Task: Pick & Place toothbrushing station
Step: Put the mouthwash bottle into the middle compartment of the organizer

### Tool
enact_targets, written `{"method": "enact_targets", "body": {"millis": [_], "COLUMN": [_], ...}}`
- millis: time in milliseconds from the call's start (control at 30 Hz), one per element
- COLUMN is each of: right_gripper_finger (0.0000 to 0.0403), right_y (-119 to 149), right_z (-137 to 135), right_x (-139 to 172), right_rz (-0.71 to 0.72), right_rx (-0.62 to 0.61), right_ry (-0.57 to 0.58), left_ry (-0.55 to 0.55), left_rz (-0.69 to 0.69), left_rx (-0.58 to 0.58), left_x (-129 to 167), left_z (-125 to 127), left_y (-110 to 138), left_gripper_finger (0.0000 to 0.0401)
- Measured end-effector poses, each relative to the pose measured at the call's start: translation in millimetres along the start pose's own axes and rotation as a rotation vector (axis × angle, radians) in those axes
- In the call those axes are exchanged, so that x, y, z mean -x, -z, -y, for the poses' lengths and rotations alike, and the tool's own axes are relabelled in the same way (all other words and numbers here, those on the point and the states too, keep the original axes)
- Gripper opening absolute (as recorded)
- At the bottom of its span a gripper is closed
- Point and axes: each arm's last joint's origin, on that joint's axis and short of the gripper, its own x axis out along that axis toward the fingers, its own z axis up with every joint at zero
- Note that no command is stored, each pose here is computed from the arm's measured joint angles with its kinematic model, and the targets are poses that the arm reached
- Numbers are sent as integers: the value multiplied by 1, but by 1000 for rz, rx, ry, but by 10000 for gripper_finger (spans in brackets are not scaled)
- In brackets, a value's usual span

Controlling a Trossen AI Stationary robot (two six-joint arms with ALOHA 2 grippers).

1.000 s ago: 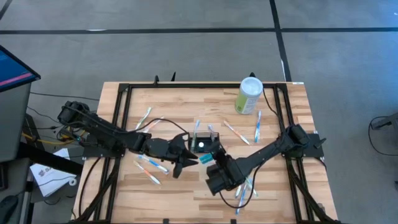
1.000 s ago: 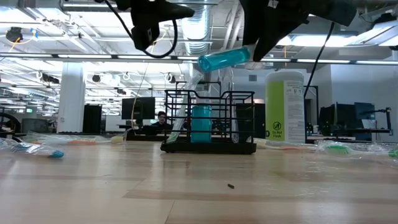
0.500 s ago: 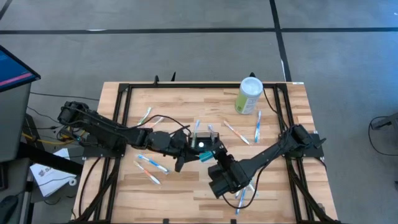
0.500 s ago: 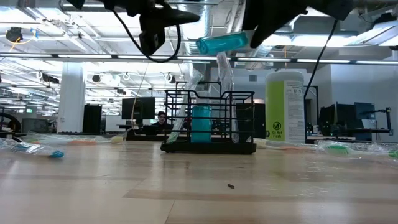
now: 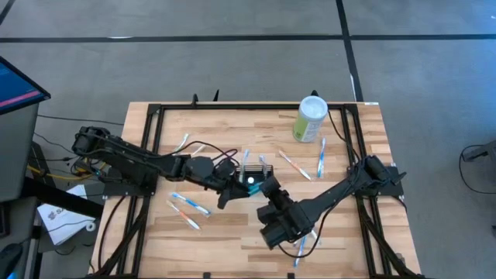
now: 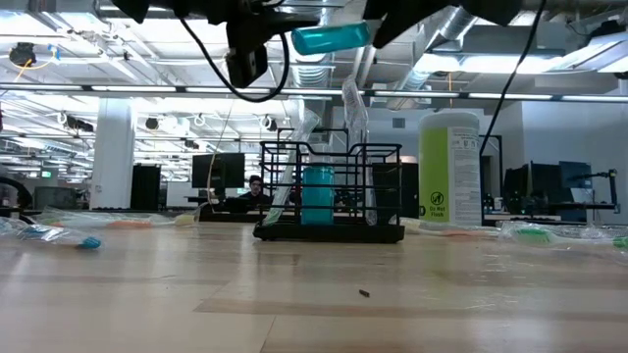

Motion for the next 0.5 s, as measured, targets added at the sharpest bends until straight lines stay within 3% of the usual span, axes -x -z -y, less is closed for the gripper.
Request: {"method": "enact_targets", "body": {"millis": [500], "right_gripper_finger": [87], "right_y": [-6], "right_z": [3], "right_x": [8], "right_rz": [63], "right_rx": [-39], "right_ry": [-56], "left_ry": [-41], "left_rz": [40], "left_rx": [-14], "left_x": [1], "left_z": [-15], "left_y": [-13], "left_gripper_finger": [117]}}
